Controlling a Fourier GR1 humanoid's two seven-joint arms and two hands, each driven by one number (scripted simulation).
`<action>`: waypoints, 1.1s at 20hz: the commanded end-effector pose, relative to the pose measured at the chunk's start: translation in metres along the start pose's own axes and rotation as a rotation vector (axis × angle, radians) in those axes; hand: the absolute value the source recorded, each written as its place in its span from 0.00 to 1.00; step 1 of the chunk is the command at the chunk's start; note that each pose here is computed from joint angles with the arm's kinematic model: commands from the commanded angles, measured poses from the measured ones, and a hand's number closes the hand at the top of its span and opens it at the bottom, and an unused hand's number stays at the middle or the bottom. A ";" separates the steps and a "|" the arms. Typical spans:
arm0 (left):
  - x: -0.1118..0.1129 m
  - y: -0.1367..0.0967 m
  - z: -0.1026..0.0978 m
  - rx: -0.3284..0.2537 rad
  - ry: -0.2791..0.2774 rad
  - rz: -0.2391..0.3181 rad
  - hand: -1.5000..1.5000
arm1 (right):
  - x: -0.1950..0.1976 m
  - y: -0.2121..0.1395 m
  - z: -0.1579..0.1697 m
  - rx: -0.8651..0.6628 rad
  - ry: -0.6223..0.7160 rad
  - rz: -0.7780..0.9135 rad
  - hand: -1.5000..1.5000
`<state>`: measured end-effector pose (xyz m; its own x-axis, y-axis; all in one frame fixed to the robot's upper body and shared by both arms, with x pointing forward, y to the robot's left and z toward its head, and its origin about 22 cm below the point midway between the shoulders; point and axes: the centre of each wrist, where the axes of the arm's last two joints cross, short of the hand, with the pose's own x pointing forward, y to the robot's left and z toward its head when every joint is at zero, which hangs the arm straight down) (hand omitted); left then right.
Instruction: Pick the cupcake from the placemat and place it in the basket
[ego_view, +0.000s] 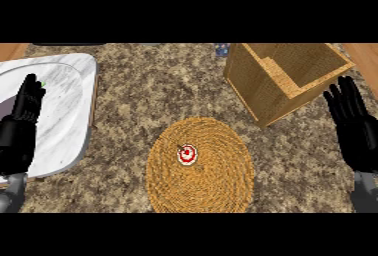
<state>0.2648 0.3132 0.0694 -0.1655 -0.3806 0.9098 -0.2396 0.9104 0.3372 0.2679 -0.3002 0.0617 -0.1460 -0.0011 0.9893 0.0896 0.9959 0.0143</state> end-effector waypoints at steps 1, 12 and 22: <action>-0.033 -0.013 0.013 -0.031 0.121 0.044 0.50 | 0.010 0.034 -0.006 -0.006 -0.045 -0.006 1.00; -0.077 -0.053 0.072 -0.290 0.660 0.150 0.50 | 0.016 0.230 -0.001 0.257 -0.245 0.115 0.00; -0.088 -0.038 0.082 -0.227 0.726 0.144 0.50 | -0.004 0.209 -0.052 0.067 -0.077 0.757 0.00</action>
<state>0.2429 0.2888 -0.0030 0.2768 -0.1705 0.9457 -0.0347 0.9817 0.1872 0.3210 -0.0868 0.0669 -0.2206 0.5156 0.8280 0.0617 0.8545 -0.5157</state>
